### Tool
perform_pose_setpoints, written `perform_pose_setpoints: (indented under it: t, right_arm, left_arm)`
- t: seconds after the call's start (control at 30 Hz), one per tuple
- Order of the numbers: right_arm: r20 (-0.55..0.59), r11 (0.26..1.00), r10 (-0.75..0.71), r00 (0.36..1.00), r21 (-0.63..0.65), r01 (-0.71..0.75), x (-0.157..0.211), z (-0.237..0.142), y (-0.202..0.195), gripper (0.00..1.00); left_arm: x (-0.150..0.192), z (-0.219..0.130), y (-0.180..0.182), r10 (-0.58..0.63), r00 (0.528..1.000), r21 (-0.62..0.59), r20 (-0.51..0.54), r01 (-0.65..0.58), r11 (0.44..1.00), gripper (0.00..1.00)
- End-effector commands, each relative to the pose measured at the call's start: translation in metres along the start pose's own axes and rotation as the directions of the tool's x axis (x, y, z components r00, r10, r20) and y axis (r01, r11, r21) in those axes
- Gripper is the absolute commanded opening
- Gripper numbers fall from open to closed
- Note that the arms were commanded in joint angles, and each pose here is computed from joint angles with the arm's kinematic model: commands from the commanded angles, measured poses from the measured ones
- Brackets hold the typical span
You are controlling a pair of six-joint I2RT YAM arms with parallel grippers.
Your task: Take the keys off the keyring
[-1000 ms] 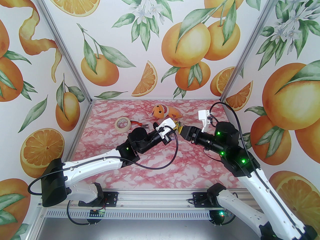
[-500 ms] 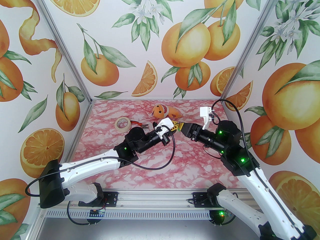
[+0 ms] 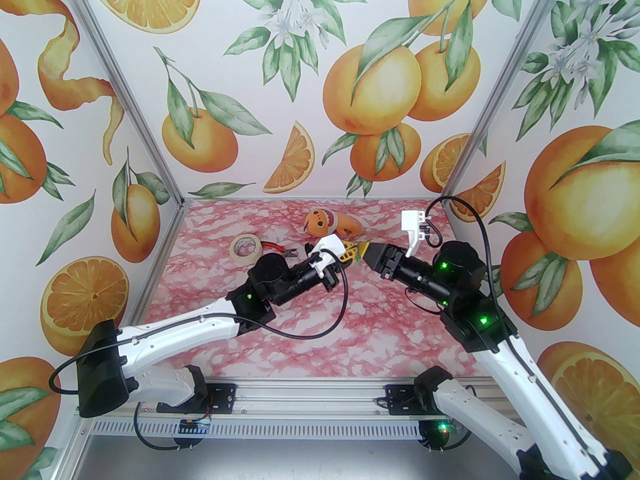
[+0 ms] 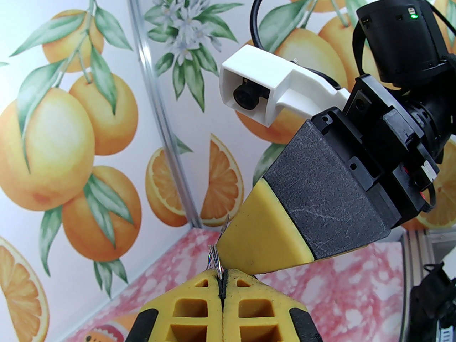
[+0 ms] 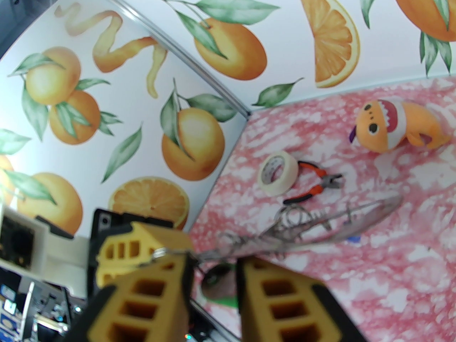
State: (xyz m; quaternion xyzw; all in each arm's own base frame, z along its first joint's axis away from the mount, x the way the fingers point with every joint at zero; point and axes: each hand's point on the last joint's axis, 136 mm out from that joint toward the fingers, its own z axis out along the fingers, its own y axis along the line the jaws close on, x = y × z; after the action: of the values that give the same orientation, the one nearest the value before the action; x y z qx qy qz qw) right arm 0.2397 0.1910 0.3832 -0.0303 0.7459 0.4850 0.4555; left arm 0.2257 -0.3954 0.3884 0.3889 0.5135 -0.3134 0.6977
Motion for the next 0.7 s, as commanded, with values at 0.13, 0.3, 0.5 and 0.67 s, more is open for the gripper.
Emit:
perform_pose_setpoints:
  t: [0.13,0.3,0.5,0.67]
  right_arm:
    - [0.058,0.993,-0.102,0.993,-0.048,0.105,-0.011,0.005,0.007,0.18]
    - [0.054,0.990,-0.132,0.990,-0.052,0.134,-0.010,0.007,0.006,0.10]
    - [0.074,0.981,-0.174,0.982,-0.069,0.179,-0.005,0.002,0.006,0.00]
    - [0.085,0.964,-0.238,0.968,-0.098,0.245,0.007,-0.003,0.005,0.00]
  left_arm:
    - [-0.024,-0.003,-0.011,-0.008,0.998,0.066,0.064,0.004,0.998,0.00]
    - [-0.022,-0.003,-0.012,0.000,0.998,0.068,0.062,-0.004,0.998,0.00]
    - [-0.021,-0.005,-0.008,0.021,0.998,0.043,0.063,-0.024,0.999,0.00]
    - [-0.023,-0.010,-0.002,0.057,0.994,0.000,0.091,-0.057,0.998,0.00]
